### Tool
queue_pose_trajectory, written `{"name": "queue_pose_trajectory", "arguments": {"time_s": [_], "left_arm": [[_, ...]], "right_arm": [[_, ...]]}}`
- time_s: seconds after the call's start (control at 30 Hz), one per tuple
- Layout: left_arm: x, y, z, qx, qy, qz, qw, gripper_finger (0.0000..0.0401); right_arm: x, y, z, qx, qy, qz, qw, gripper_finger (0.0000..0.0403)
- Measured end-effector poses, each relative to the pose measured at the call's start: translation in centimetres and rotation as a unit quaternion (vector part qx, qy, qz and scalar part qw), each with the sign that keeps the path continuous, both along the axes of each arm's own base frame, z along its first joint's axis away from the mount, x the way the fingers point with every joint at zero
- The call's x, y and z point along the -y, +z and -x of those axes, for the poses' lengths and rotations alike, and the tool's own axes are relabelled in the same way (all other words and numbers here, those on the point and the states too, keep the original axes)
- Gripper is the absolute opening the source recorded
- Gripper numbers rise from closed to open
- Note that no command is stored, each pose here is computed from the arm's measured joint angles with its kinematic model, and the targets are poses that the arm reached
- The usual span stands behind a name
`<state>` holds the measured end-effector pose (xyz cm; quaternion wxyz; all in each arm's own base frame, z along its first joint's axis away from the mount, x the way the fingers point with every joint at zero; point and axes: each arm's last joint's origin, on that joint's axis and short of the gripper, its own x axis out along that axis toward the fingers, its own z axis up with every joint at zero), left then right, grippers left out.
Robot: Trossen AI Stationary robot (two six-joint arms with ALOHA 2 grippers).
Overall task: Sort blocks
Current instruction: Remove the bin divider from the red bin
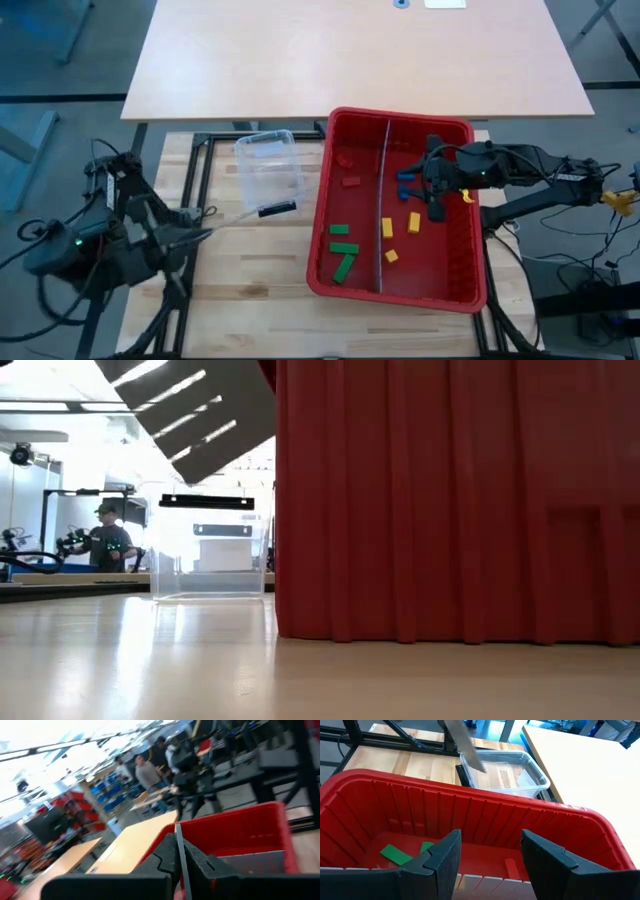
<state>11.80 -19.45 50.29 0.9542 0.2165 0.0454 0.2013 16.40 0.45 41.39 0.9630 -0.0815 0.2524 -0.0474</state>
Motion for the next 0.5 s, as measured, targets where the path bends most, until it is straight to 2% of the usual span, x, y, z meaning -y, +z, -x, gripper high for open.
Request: {"name": "queue_pose_trajectory", "arguments": {"time_s": [0.27,0.5], "left_arm": [[1.3,1.7,0.3,-0.001,-0.016,-0.003,1.0,0.0],[2.4,1.7,1.3,0.013,-0.043,0.035,0.998,0.0]], "right_arm": [[0.0,0.0,0.0,0.001,-0.002,-0.003,1.0,0.0185],[0.0,0.0,0.0,0.002,-0.004,-0.006,1.0,0.0185]]}}
